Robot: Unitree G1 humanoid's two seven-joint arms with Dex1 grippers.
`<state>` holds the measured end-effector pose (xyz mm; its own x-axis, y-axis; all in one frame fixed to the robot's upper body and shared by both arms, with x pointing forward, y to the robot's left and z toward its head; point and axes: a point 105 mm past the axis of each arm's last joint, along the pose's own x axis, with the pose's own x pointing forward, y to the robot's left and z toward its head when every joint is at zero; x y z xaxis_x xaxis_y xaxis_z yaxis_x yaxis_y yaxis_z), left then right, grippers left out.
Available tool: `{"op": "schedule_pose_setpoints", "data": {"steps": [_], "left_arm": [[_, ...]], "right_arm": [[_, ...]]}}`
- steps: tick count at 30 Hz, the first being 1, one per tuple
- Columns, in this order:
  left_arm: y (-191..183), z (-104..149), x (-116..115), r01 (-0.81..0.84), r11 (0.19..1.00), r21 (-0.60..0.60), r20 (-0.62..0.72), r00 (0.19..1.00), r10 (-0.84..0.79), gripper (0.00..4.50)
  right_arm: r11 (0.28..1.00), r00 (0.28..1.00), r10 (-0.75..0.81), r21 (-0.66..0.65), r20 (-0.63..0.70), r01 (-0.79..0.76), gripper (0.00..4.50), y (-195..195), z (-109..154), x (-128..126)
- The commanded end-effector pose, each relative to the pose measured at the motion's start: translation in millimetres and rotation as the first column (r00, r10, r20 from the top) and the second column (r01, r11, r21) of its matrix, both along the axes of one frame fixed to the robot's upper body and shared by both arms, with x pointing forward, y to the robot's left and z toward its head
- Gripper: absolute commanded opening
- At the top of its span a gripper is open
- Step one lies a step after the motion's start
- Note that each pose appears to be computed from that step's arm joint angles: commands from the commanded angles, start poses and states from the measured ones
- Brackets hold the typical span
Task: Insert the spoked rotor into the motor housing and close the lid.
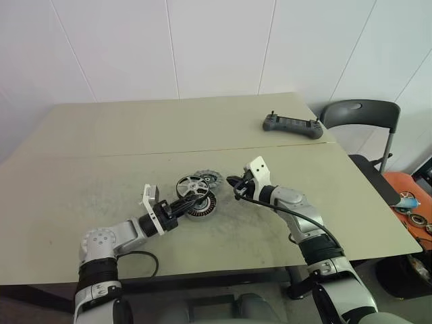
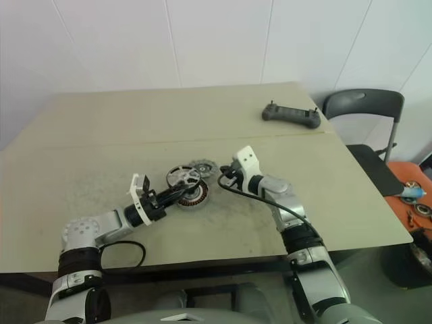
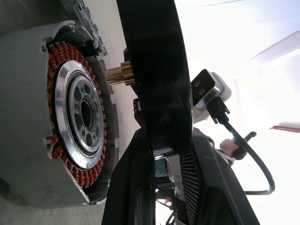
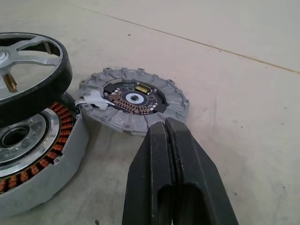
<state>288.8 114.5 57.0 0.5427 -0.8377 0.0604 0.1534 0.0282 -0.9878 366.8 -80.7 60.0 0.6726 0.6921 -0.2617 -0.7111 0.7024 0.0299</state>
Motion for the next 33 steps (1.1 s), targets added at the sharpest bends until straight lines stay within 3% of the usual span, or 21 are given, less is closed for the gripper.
{"op": "schedule_pose_setpoints", "data": {"steps": [1,13,23,31,33], "left_arm": [[-5,-4,-4,0.030,0.999,-0.027,-0.016,0.999,-0.030,0.41],[-6,-22,-12,0.069,0.997,-0.044,-0.076,0.995,-0.072,0.41],[-14,-5,-4,0.079,0.996,-0.040,-0.059,0.995,-0.082,0.41],[-13,-6,-4,0.076,0.997,-0.014,-0.070,0.995,-0.077,3.02],[-11,-6,-3,0.073,0.997,-0.004,-0.073,0.995,-0.073,3.02]], "right_arm": [[1.000,0.999,-0.002,0.020,0.054,0.001,0.00,3,14,5],[1.000,0.998,-0.014,0.022,0.059,0.013,0.00,0,15,5],[1.000,0.998,-0.018,0.023,0.059,0.017,0.00,0,15,5],[1.000,0.998,-0.019,0.020,0.060,0.018,0.00,0,15,6],[1.000,0.998,-0.020,0.020,0.059,0.019,0.00,0,14,6]]}}
